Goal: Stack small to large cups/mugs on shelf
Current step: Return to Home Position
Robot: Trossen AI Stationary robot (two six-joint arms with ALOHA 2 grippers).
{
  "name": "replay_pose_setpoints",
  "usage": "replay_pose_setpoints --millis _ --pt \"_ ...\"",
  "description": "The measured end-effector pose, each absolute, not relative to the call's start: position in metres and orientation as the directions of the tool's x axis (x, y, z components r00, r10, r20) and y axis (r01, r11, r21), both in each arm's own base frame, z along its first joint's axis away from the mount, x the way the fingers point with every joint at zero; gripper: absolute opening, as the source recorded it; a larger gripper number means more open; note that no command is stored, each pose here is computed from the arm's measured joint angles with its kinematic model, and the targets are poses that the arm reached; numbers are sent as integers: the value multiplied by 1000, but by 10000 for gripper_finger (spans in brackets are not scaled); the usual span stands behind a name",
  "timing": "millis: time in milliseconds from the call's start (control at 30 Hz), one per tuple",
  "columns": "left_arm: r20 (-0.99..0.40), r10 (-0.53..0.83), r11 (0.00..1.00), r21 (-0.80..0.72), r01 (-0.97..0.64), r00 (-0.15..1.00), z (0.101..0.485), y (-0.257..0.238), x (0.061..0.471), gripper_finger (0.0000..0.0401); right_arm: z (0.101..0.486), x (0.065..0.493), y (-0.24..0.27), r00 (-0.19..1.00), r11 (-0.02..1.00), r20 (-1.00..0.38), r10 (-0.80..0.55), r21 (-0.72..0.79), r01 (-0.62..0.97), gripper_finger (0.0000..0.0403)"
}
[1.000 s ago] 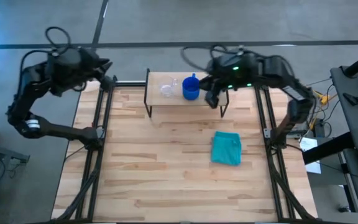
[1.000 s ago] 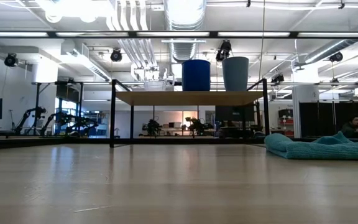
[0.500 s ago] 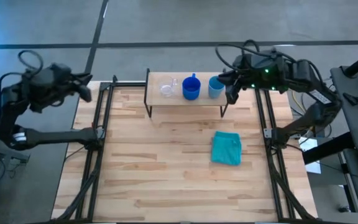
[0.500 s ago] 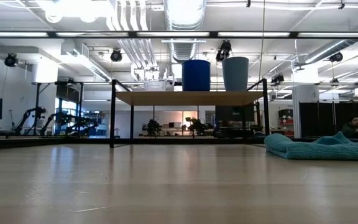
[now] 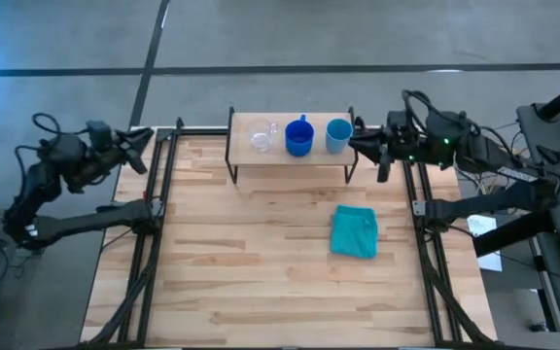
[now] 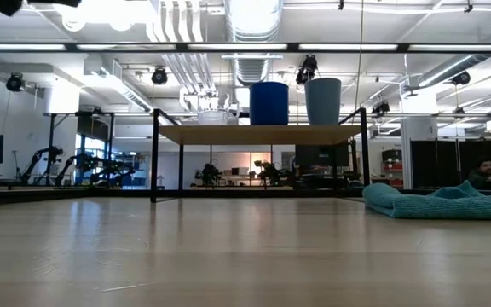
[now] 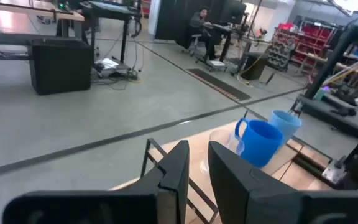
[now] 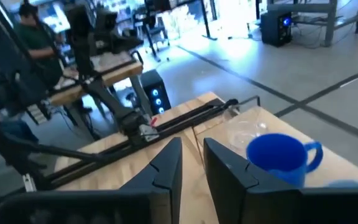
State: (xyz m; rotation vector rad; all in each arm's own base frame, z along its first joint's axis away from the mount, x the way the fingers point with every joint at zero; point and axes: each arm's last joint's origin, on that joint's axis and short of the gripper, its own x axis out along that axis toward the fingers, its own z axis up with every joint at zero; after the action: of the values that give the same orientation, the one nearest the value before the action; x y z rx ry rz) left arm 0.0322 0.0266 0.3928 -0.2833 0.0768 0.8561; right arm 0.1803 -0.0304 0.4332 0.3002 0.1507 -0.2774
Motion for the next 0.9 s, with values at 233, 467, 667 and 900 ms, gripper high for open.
replay_pose_setpoints --millis 233,467,667,900 --pt "-114 737 636 -216 -741 666 357 35 53 47 385 155 -24 981 940 -99 -166 285 188 61" --pt "-44 674 706 -256 -660 738 321 34 58 47 340 120 -19 986 937 5 -168 311 158 62" --pt "21 622 756 -277 -593 783 299 28 48 47 315 86 -14 980 941 111 -165 316 123 60" --pt "77 617 754 -343 -560 783 274 26 43 47 285 65 -7 980 955 184 -69 297 11 65"
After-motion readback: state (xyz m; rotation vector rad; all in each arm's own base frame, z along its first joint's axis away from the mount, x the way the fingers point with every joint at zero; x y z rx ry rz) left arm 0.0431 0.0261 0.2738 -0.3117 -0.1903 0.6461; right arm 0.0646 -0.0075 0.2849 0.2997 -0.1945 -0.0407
